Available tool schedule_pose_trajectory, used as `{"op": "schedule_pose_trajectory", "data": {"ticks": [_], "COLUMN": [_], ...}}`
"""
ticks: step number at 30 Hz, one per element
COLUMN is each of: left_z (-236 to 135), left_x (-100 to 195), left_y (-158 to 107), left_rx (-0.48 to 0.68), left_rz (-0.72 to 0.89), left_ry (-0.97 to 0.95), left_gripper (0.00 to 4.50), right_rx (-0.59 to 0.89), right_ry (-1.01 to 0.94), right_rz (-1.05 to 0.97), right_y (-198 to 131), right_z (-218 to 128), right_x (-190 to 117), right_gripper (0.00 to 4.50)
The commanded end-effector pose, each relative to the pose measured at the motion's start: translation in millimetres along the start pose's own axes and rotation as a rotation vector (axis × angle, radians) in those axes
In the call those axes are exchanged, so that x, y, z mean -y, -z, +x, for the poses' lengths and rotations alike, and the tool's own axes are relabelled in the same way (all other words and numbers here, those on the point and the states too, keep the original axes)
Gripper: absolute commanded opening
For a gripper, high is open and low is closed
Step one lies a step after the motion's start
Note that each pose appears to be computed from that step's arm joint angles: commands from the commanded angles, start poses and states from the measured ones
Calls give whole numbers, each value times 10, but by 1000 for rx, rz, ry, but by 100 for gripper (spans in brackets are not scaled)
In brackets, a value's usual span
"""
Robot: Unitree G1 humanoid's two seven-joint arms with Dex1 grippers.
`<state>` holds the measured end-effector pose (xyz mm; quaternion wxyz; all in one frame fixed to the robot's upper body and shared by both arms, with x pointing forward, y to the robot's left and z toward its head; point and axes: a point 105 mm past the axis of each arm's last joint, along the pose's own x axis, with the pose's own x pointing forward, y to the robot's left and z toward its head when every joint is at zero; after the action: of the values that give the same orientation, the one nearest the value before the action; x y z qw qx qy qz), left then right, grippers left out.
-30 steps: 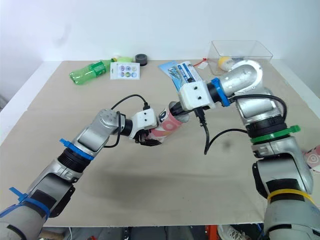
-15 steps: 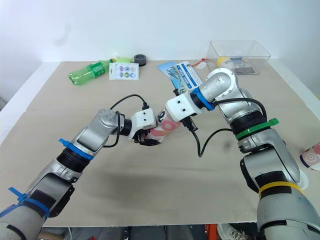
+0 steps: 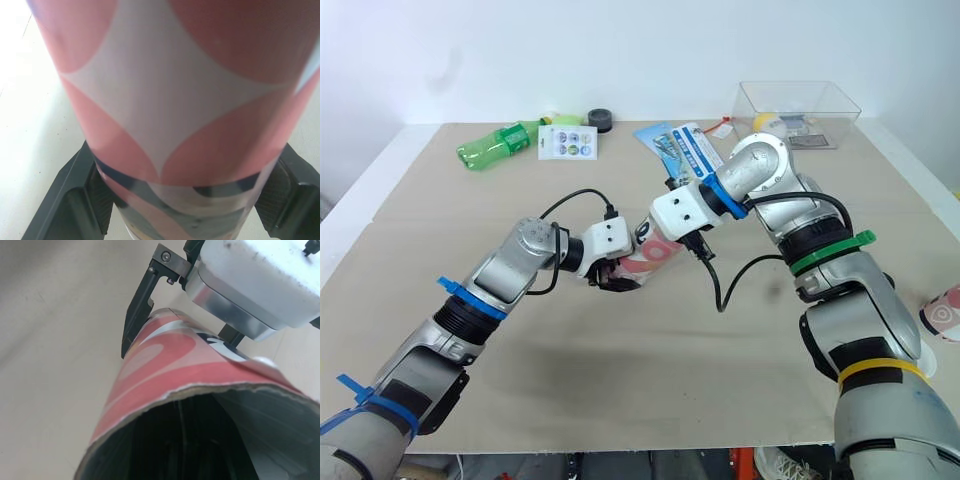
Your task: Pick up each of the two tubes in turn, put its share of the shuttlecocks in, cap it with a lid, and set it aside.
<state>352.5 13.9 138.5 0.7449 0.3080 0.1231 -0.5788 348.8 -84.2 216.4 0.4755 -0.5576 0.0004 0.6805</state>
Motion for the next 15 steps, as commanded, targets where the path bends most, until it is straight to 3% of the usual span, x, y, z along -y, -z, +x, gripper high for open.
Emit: {"op": "schedule_pose_trajectory", "data": {"ticks": [1, 15], "left_z": [38, 35], "left_x": [31, 43], "left_y": [-123, -71], "left_rx": [30, 23], "left_rz": [31, 19], "left_ry": [10, 5], "left_gripper": [306, 306], "right_rx": [27, 39], "right_ry": [-59, -20], "right_rz": [-71, -79], "right_y": [-133, -169], "right_z": [101, -8], "right_x": [63, 161], "right_gripper": [5, 5]}}
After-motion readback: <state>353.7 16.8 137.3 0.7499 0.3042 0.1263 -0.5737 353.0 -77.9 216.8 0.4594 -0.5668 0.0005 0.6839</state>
